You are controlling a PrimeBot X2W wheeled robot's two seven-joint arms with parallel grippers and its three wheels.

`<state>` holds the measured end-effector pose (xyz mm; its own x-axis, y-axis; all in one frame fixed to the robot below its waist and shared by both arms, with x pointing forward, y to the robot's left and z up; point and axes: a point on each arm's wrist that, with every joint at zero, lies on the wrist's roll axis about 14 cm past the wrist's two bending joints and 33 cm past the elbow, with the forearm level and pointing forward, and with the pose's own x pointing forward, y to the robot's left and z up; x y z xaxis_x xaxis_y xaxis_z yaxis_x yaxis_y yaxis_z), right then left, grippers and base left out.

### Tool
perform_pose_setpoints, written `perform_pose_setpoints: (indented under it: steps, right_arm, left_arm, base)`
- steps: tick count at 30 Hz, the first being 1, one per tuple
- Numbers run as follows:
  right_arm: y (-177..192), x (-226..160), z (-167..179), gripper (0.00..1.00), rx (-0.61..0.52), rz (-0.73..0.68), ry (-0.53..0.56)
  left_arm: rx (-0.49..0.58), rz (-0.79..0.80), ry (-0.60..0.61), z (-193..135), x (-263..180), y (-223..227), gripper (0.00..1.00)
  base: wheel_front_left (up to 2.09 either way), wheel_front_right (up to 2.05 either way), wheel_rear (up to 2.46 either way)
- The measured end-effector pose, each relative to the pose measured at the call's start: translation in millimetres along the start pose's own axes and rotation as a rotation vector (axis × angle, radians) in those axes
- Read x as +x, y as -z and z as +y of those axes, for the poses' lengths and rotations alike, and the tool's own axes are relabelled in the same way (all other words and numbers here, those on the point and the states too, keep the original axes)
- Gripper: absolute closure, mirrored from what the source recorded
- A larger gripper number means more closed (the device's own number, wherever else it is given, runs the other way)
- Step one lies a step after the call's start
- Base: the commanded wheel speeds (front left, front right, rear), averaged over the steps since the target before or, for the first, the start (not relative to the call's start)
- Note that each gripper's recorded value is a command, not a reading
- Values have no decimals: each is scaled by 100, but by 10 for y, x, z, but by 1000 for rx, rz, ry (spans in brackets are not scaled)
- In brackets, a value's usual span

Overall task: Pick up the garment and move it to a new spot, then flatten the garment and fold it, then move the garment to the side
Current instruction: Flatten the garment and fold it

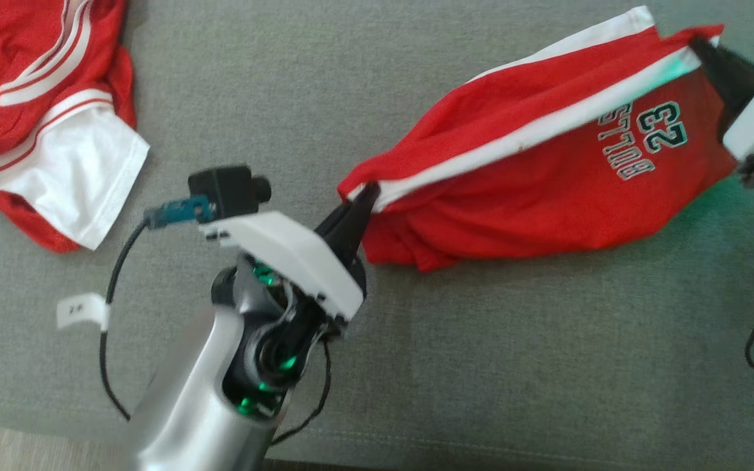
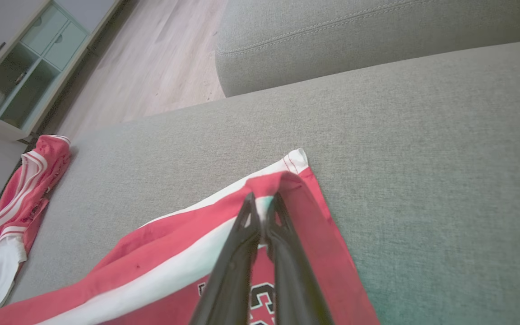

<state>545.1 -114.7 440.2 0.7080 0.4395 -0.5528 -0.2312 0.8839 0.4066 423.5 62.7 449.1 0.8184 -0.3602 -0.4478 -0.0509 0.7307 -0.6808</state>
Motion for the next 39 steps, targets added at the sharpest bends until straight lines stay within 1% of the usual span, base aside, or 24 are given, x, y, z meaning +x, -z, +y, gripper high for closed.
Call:
perform_pose_setpoints:
  steps: [6, 10, 16, 17, 18, 19, 20, 25, 28, 30, 33, 35, 36, 38, 39]
  right_arm:
    - [5, 181, 6, 100, -11, 19, -3]
    - [40, 244, -38, 100, -18, 30, 11]
    - [-57, 338, -2, 100, -27, -10, 2]
    - [-85, 353, -3, 96, -26, -27, 1]
    - [-106, 369, -8, 35, -25, -43, 2]
    - [-110, 383, -13, 0, -23, -48, 3]
    - [-105, 396, -20, 0, -19, -50, 4]
    - [-34, 395, -23, 0, -38, -16, -1]
    - [-24, 302, -67, 0, -57, -9, 3]
    - [35, 209, -149, 0, -90, 13, 24]
    - [142, 50, -313, 0, -159, 51, 71]
    - [239, -23, -386, 0, -183, 91, 90]
    - [289, -36, -408, 0, -187, 109, 94]
    - [370, -24, -450, 0, -192, 143, 101]
    - [401, -7, -464, 0, -197, 159, 104]
  left_arm:
    - [-38, -17, -27, 51, 152, -59, 100]
    - [-46, -8, -38, 72, 223, -12, 100]
    - [-39, -17, -69, 154, 261, 15, 100]
    - [-39, -24, -76, 172, 264, 6, 93]
    - [-40, -30, -84, 192, 264, 0, 58]
    - [-40, -31, -89, 202, 265, 2, 12]
    - [-39, -36, -90, 208, 265, 2, 0]
    - [-27, -25, -82, 176, 275, 69, 0]
    - [2, -44, -88, 196, 250, 58, 0]
    - [29, -54, -86, 197, 193, 82, 0]
    - [94, -81, -82, 188, 71, 148, 0]
    - [156, -129, -70, 149, -14, 128, 0]
    - [199, -164, -67, 137, -50, 93, 0]
    - [320, -249, -70, 134, -111, -14, 0]
    - [338, -284, -73, 133, -127, -67, 0]
  base:
    - [0, 0, 0]
    - [0, 0, 0]
    - [0, 0, 0]
    - [0, 0, 0]
    - [0, 0, 0]
    - [0, 0, 0]
    - [0, 0, 0]
    - [0, 0, 0]
    - [0, 0, 0]
    - [0, 0, 0]
    - [0, 0, 0]
    - [0, 0, 0]
    - [0, 0, 0]
    - [0, 0, 0]
    - [0, 0, 0]
